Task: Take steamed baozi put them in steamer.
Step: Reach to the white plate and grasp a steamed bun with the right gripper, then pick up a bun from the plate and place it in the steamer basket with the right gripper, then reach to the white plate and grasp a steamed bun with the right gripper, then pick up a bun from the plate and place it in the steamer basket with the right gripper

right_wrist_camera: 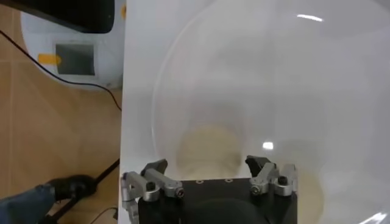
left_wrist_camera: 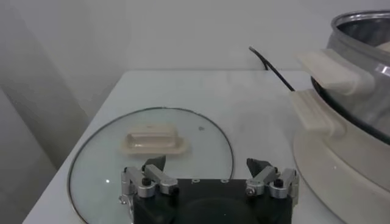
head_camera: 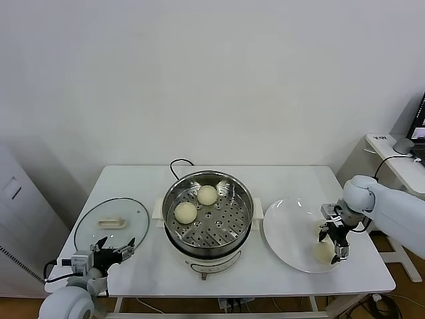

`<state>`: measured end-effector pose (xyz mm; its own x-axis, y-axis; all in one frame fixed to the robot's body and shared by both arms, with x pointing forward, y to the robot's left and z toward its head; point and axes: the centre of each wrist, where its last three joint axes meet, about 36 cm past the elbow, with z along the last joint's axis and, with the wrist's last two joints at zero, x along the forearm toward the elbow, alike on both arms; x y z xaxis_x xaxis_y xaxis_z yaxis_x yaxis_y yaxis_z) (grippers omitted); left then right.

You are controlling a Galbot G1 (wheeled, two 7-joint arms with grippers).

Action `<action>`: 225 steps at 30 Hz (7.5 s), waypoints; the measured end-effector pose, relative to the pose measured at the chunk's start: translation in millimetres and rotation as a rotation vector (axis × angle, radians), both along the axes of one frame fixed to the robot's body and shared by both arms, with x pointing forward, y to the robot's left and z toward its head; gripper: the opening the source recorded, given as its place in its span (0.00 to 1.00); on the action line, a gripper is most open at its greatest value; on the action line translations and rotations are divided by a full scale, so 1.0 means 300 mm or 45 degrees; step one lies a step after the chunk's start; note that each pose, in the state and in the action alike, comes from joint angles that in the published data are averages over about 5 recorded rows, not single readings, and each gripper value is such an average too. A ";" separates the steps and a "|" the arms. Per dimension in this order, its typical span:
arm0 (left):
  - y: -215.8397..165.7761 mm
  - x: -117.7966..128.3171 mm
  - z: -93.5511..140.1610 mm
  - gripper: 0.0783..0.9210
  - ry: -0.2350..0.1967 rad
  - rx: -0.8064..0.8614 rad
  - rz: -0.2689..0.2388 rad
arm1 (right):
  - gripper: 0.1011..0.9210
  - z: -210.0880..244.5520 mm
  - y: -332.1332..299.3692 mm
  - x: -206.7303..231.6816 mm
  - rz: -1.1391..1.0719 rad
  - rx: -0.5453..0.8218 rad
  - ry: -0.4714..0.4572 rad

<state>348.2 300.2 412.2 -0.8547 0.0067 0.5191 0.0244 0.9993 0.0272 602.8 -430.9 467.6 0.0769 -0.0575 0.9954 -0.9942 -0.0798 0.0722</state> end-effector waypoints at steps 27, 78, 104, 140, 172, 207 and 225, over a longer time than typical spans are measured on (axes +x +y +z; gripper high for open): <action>-0.019 -0.001 0.006 0.88 0.000 0.008 -0.002 | 0.48 0.300 0.086 0.107 0.080 0.103 -0.160; -0.007 -0.016 0.007 0.88 -0.003 0.013 -0.002 | 0.49 0.582 1.299 0.045 2.006 0.345 -0.246; 0.009 -0.009 -0.007 0.88 0.007 0.019 0.005 | 0.87 0.496 1.305 0.050 2.098 0.302 -0.292; -0.006 -0.013 0.013 0.88 -0.003 0.017 -0.012 | 0.88 0.615 0.125 0.296 0.495 0.091 -0.241; -0.016 -0.009 0.006 0.88 0.003 0.013 -0.014 | 0.88 0.116 -0.144 0.195 0.188 0.059 -0.246; -0.014 -0.011 0.004 0.88 0.005 0.023 -0.008 | 0.45 0.105 -0.145 0.199 0.082 0.085 -0.236; -0.045 -0.020 0.009 0.88 -0.002 0.027 -0.013 | 0.45 0.703 0.188 0.242 0.071 0.227 -0.302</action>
